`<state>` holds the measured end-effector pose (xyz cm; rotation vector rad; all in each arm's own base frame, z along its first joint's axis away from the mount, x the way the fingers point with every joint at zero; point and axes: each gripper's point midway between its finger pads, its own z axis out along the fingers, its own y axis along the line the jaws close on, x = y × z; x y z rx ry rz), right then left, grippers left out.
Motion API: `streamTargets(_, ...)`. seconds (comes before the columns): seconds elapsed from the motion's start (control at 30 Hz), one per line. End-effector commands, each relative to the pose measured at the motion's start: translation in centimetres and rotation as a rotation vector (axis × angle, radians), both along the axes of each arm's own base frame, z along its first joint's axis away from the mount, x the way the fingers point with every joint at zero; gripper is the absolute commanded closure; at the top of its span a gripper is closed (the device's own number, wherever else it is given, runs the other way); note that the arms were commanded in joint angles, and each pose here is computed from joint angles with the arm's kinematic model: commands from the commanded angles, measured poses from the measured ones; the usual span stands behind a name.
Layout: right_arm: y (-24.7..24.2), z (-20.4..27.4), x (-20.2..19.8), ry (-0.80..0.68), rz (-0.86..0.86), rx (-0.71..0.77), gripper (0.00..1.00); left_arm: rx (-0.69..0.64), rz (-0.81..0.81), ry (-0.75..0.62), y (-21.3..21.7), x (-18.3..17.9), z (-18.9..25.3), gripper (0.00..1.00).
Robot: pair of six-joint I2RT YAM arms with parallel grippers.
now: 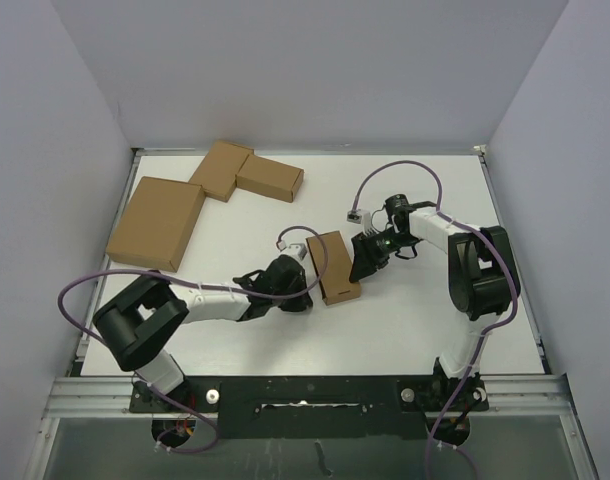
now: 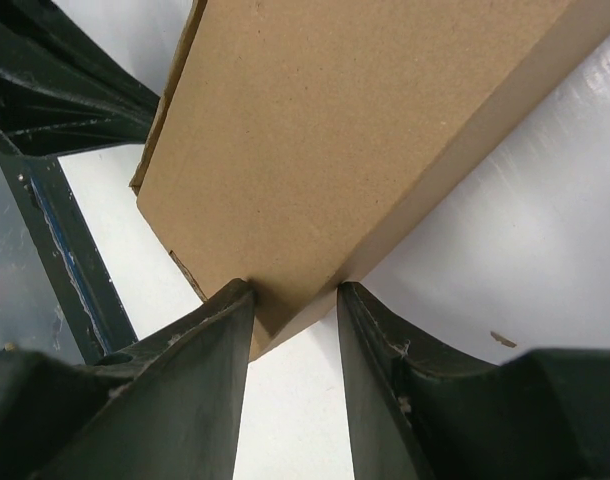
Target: Fold the paper box
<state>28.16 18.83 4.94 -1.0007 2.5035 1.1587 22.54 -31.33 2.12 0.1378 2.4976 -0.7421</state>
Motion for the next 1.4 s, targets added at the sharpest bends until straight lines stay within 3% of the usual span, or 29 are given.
streamTargets(0.0,-0.6,-1.6,1.0,-0.078,0.032,-0.075,0.62,-0.053,0.032,-0.071,-2.1,0.6,3.8,1.0)
streamTargets(0.43,-0.3,-1.5,0.9,-0.078,0.04,-0.074,0.62,0.006,0.044,-0.111,-9.8,2.5,7.3,1.0)
streamTargets(0.73,-0.4,-1.1,1.1,-0.089,0.033,-0.066,0.61,0.047,0.056,-0.141,-5.5,1.3,7.3,1.0)
streamTargets(0.97,-0.5,-1.0,1.2,-0.092,0.027,-0.064,0.61,-0.011,0.045,-0.134,-3.2,0.3,7.1,1.0)
streamTargets(1.37,-0.6,-1.1,1.1,-0.089,0.027,-0.066,0.61,0.053,0.079,-0.061,-5.3,-0.3,4.7,1.0)
